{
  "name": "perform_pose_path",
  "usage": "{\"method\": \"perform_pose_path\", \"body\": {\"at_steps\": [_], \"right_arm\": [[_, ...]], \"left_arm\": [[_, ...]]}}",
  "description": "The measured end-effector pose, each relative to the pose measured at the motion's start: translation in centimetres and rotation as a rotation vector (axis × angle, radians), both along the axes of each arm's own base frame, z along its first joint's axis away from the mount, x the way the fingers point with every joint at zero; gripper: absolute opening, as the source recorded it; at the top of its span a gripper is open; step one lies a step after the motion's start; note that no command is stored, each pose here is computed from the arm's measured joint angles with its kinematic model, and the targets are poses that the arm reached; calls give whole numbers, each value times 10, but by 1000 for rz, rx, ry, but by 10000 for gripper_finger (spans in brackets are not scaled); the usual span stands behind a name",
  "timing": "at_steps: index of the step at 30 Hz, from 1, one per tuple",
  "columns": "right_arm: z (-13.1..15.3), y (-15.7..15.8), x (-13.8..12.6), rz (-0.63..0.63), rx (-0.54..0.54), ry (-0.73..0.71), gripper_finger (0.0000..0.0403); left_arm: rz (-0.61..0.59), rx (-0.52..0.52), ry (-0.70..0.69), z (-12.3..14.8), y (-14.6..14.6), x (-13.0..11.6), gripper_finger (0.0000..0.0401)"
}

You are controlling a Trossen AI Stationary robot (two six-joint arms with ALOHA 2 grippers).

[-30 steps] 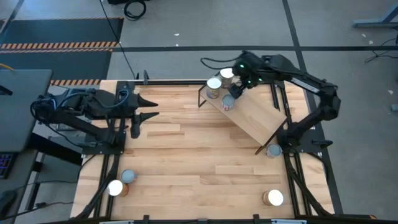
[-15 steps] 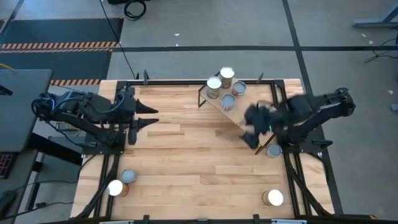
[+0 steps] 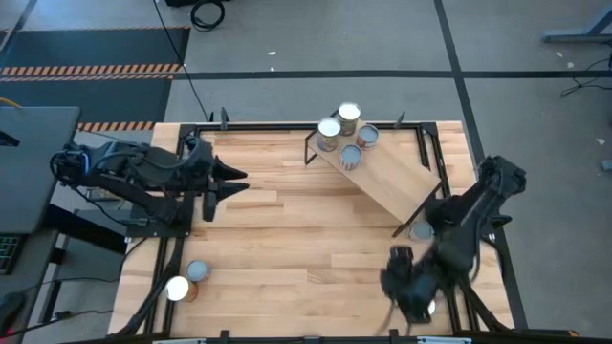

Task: Pick and place cans onto a shelf
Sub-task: Put the right canned corn on the shelf

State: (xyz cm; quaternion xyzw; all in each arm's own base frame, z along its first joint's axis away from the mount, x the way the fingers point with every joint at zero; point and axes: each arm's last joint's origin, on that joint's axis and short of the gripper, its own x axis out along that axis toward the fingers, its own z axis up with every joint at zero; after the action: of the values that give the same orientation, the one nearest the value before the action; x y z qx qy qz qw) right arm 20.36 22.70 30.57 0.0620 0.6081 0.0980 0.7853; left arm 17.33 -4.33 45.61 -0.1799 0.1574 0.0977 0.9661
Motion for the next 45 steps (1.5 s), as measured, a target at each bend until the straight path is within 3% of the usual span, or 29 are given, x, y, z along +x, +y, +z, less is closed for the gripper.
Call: {"method": "perform_pose_path", "body": {"at_steps": [4, 8, 12, 18, 28, 35, 41, 45], "right_arm": [[-11, 26, -16, 129, -23, 7, 348], [-9, 40, -33, 203, -19, -47, 350], [-12, 51, -51, 276, 10, 3, 364], [-28, 47, -54, 188, -9, 84, 391], [-67, 38, -67, 241, -140, 120, 394], [-89, 37, -70, 303, -132, 95, 393], [-110, 28, -73, 290, -149, 140, 372], [-108, 24, -67, 300, -130, 192, 336]], "left_arm": [[-26, -81, -26, 0, -6, 9, 144], [-50, -111, -16, -3, -10, 18, 144], [-48, -109, 4, -6, -12, 25, 153], [-50, -82, 54, -14, -15, 34, 177], [-54, -51, 103, -21, -17, 41, 185], [-57, -38, 110, -21, -16, 40, 185], [-18, 36, 124, -22, -14, 39, 184], [-6, 59, 167, -26, -13, 35, 181]]}}
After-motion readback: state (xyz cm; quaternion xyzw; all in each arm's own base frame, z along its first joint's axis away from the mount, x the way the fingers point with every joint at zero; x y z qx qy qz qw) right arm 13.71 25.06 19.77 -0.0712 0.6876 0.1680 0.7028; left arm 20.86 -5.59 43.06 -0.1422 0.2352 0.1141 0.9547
